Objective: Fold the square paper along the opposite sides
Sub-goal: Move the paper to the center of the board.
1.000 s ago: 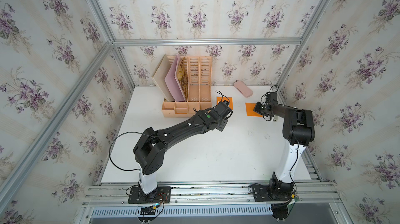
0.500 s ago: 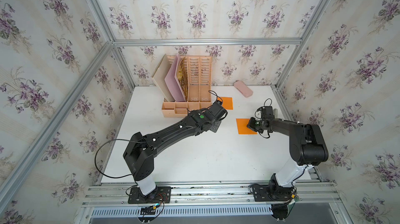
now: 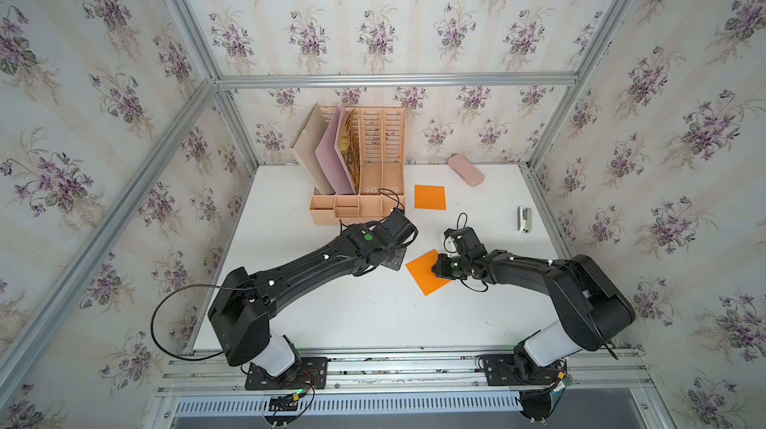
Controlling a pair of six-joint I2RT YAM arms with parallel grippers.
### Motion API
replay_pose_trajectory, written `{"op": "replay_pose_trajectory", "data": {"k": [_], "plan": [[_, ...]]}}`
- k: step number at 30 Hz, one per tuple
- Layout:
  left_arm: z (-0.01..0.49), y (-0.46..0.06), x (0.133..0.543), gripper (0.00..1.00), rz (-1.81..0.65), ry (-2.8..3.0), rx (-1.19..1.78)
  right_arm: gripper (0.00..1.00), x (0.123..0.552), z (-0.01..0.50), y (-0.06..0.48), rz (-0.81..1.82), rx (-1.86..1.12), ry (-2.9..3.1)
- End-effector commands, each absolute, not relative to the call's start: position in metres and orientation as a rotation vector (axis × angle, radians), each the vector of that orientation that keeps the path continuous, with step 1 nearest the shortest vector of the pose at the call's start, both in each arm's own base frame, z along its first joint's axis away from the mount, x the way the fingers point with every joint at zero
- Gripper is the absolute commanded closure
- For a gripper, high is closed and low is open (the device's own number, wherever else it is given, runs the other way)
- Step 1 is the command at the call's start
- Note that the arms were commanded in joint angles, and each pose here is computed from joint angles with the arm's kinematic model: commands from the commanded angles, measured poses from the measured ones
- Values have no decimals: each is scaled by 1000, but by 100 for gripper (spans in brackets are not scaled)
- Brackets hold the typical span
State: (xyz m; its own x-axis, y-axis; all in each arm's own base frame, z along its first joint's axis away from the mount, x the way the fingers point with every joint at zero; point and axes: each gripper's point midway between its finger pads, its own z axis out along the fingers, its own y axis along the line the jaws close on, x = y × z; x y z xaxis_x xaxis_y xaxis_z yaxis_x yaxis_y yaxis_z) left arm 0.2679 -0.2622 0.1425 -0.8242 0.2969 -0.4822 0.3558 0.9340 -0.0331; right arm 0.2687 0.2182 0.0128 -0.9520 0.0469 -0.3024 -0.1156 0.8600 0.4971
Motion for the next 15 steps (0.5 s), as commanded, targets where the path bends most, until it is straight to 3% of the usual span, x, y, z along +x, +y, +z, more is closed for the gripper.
{"op": "replay_pose_trajectory", "data": {"k": [1,8,15], "plan": [[128,-276,251,100,-360,2680,359,100,256,2,228,716,-38,2794],[95,-278,241,100,-439,2742,238,100,250,-2,279,831,-97,2785],[79,-267,243,100,-365,2762,135,100,258,-6,293,851,-55,2765]]}}
